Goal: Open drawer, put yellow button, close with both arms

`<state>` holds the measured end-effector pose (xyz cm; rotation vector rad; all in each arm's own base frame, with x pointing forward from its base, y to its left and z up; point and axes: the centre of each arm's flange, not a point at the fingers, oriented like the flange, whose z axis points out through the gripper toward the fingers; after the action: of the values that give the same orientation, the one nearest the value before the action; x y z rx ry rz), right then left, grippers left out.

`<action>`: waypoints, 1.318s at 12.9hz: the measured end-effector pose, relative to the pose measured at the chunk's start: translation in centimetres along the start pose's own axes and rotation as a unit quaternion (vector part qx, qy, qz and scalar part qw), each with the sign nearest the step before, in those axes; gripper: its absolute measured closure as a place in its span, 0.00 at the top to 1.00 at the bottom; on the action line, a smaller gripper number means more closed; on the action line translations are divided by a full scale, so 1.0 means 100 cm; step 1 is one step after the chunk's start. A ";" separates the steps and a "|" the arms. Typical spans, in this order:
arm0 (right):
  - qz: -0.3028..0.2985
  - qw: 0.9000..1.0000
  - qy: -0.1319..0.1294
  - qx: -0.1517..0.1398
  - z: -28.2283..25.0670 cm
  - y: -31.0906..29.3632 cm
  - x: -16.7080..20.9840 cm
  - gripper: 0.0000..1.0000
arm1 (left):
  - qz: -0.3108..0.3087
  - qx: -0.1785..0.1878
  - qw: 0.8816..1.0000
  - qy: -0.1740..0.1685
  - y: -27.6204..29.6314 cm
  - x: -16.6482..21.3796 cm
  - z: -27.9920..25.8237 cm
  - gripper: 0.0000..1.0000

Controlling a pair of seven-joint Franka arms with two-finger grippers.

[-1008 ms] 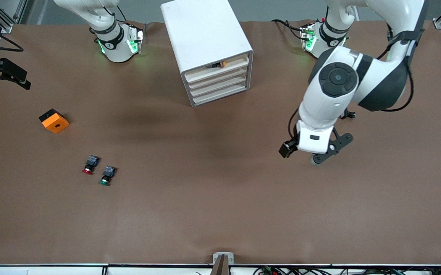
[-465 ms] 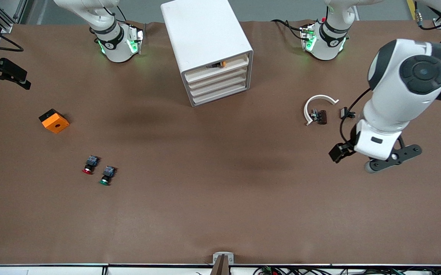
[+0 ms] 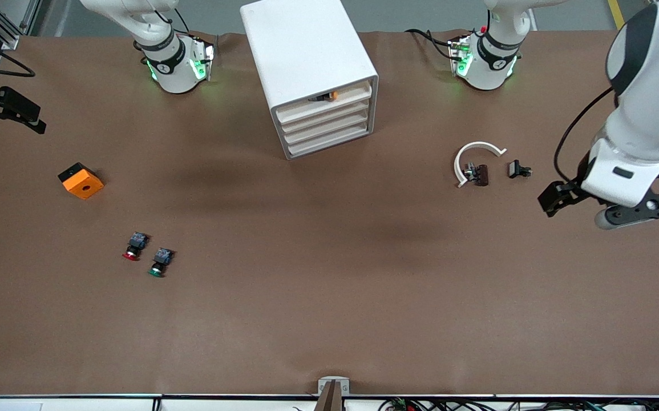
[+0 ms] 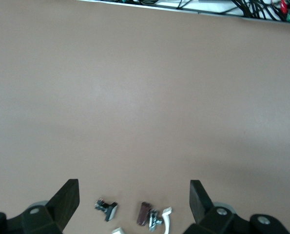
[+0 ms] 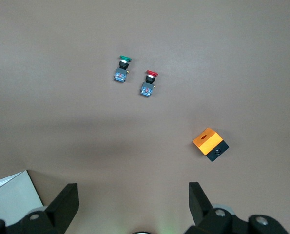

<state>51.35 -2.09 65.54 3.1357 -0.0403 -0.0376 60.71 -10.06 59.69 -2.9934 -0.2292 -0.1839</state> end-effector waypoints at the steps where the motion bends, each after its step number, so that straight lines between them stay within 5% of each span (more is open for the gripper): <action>1: 0.000 1.000 0.000 0.000 0.000 0.000 0.000 1.00 | 0.009 -0.005 1.000 -0.005 -0.016 -0.004 -0.011 1.00; 7: 0.000 1.000 0.000 0.000 0.000 0.000 0.000 1.00 | 0.017 -0.039 0.998 -0.056 -0.088 -0.053 -0.067 1.00; 17: 0.000 1.000 0.000 0.000 0.000 0.000 0.000 1.00 | 0.024 -0.048 0.996 -0.070 -0.083 -0.086 -0.065 1.00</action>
<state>51.35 -2.08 65.58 3.1357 -0.0402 -0.0361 50.25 -4.09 66.01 -3.1071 -0.1674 0.0210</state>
